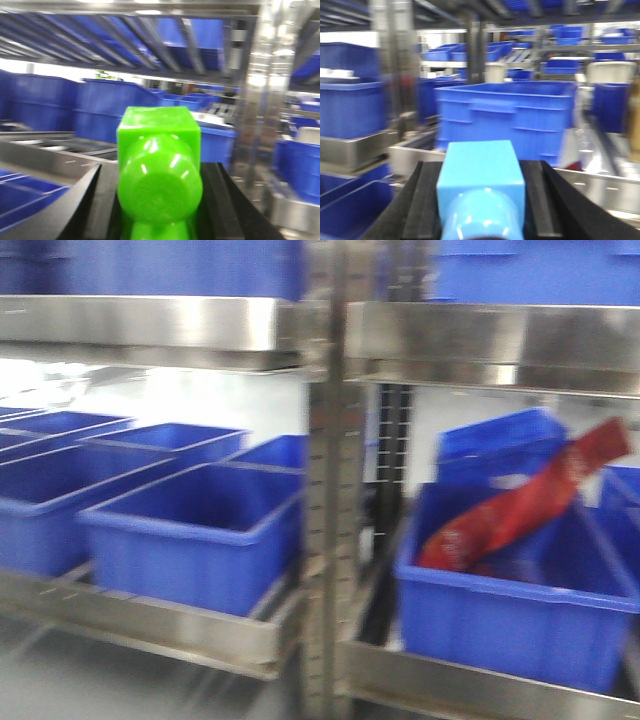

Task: Grab block from conveyor and place in blue bin

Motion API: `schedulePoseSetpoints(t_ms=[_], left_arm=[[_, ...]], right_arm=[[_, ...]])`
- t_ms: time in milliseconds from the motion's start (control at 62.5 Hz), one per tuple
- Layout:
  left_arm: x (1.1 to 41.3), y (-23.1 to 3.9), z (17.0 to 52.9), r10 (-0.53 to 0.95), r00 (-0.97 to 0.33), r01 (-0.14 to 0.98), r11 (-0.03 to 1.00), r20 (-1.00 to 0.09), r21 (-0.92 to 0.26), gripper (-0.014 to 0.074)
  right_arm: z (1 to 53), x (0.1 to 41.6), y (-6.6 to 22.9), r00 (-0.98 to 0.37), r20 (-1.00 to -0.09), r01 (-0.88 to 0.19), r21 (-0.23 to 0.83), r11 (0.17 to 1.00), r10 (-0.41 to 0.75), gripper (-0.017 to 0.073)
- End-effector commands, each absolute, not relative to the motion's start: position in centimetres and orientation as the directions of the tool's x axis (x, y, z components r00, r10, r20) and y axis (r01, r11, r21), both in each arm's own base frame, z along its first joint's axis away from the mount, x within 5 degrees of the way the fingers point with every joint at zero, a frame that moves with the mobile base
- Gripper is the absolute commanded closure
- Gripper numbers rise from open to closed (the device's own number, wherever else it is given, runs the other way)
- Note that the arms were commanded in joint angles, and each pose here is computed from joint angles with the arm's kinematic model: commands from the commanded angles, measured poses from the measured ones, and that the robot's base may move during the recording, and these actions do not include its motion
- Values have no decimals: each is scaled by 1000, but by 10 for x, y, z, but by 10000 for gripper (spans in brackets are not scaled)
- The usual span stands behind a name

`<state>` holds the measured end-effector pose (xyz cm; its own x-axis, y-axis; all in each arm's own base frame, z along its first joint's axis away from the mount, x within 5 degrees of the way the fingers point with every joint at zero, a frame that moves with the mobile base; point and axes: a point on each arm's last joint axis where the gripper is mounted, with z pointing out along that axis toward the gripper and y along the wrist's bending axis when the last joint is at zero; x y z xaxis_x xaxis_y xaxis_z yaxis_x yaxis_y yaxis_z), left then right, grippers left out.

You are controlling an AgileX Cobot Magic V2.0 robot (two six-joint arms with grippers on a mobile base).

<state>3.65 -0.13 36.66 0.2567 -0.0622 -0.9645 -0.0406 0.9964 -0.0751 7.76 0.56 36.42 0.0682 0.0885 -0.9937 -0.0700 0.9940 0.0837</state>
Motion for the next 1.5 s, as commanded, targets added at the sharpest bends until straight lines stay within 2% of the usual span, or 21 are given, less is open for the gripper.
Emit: schedulePoseSetpoints(t_ms=[0,1488], left_arm=[[35,-1,368,-63,280,-40,996,-958,-77,705],[35,-1,368,-63,280,-40,996,-958,-77,705]], right_arm=[[366,77,5,89,-992,-65,80,995,86,713],[366,77,5,89,-992,-65,80,995,86,713]])
